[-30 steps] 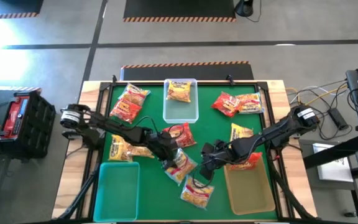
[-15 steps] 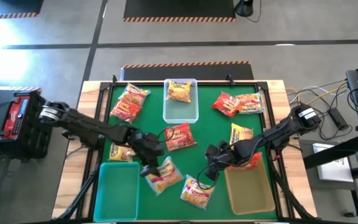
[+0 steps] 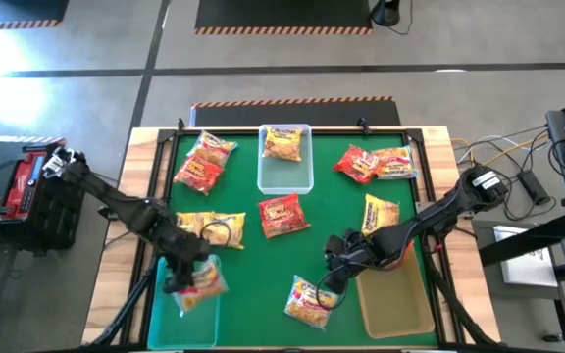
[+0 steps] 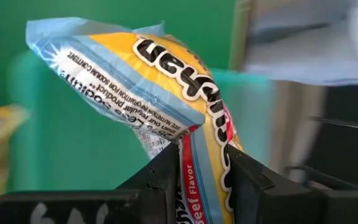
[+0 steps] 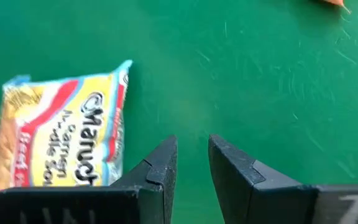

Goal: Sort Maruchan noodles
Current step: Put the blue noodle pack into the blue bin

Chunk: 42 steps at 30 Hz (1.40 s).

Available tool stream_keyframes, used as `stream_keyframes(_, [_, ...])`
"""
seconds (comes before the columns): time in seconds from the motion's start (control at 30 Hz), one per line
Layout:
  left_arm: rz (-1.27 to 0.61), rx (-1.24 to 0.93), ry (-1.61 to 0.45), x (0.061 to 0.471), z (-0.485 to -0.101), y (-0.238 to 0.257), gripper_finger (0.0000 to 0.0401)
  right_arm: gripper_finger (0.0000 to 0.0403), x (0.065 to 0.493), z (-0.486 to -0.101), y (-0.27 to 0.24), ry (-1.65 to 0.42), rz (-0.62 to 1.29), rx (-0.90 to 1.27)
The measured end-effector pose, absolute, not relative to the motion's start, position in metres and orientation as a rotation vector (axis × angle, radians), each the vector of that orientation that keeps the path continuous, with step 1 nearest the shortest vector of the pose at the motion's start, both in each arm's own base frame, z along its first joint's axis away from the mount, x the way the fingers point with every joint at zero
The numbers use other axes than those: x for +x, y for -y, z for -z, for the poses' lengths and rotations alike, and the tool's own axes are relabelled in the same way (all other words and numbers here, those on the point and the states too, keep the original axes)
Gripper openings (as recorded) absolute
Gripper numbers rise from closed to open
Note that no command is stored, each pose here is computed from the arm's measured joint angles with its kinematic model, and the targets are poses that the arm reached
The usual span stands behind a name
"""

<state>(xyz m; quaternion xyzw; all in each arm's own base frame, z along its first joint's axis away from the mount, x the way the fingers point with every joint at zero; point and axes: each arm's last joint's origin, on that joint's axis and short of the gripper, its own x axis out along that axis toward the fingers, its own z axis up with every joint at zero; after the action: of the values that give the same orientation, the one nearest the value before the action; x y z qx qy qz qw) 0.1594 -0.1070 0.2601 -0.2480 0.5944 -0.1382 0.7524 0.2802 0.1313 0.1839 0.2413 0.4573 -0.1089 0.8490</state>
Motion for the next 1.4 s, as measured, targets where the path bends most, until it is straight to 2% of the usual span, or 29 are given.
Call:
stream_keyframes(0.17, [0.144,-0.396,-1.351,0.145,-0.255,0.097,0.0080,0.0084,0.283,-0.186,-0.132,-0.918,0.251,0.556])
stream_keyframes(0.43, [0.316,-0.273,-1.392,0.134,-0.257,0.100,0.0080,0.0080,0.284,-0.186,-0.131,-0.887,0.304,0.612])
stream_keyframes(1.1, [0.360,-0.167,-1.433,0.123,-0.257,0.096,0.0077,0.0075,0.284,-0.186,-0.130,-0.844,0.368,0.663])
stream_keyframes(1.4, [0.278,-0.095,-1.496,0.126,-0.234,0.096,0.0077,0.0079,0.285,-0.187,-0.130,-0.841,0.367,0.663])
